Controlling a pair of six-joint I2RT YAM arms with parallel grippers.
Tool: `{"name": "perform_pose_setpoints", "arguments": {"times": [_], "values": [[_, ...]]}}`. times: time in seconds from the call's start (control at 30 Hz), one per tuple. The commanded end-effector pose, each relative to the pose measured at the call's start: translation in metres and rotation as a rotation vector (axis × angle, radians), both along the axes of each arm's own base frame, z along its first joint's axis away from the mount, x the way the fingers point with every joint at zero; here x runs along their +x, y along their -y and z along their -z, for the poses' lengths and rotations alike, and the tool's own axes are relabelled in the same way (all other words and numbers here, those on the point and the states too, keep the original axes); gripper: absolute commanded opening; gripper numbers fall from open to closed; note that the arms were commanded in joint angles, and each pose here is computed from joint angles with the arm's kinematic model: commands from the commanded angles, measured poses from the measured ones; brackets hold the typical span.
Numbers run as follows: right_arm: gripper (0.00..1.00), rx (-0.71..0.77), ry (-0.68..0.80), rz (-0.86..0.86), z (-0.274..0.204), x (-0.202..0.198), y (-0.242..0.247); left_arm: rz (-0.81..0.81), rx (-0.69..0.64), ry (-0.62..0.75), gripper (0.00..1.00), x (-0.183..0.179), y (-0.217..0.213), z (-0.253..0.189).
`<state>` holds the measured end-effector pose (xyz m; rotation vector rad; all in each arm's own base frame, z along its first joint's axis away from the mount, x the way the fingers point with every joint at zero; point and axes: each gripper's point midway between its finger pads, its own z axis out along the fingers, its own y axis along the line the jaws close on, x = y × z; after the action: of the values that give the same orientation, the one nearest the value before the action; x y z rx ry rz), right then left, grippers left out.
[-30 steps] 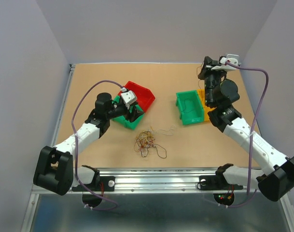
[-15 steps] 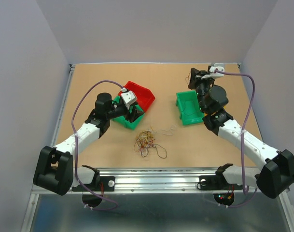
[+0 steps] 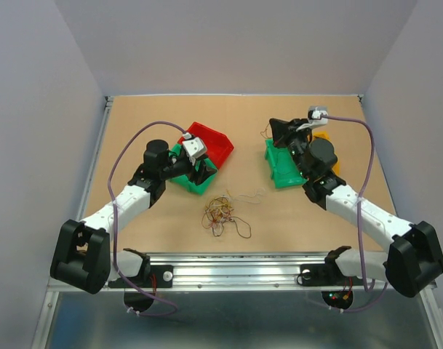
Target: Untangle the cables
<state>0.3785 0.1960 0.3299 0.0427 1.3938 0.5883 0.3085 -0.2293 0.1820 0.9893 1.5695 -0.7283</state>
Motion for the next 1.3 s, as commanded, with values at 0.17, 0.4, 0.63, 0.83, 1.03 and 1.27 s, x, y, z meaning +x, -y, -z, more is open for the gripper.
{"name": "perform_pose_setpoints", "arguments": {"times": [0.17,0.4,0.63,0.83,1.03,1.27], "values": [[0.01,0.196,-0.109,0.106,0.04,-0.006,0.044,0.038,-0.023,0.058,0.71,-0.001,0.004,-0.02],[0.01,0.176,-0.196,0.363,0.079,-0.015,0.099,0.041,-0.022,0.056,0.71,-0.001,0.005,-0.019],[0.01,0.019,-0.326,0.504,0.122,-0.003,0.116,0.037,-0.018,0.055,0.71,0.001,0.005,-0.018],[0.01,-0.089,-0.438,0.559,0.169,0.009,0.118,0.036,-0.014,0.049,0.71,0.002,0.005,-0.016],[0.01,-0.163,-0.472,0.528,0.178,0.031,0.104,0.037,-0.009,0.046,0.71,0.002,0.005,-0.014],[0.01,-0.271,-0.57,0.474,0.207,0.066,0.079,0.041,-0.008,0.049,0.71,0.001,0.005,-0.015]]}}
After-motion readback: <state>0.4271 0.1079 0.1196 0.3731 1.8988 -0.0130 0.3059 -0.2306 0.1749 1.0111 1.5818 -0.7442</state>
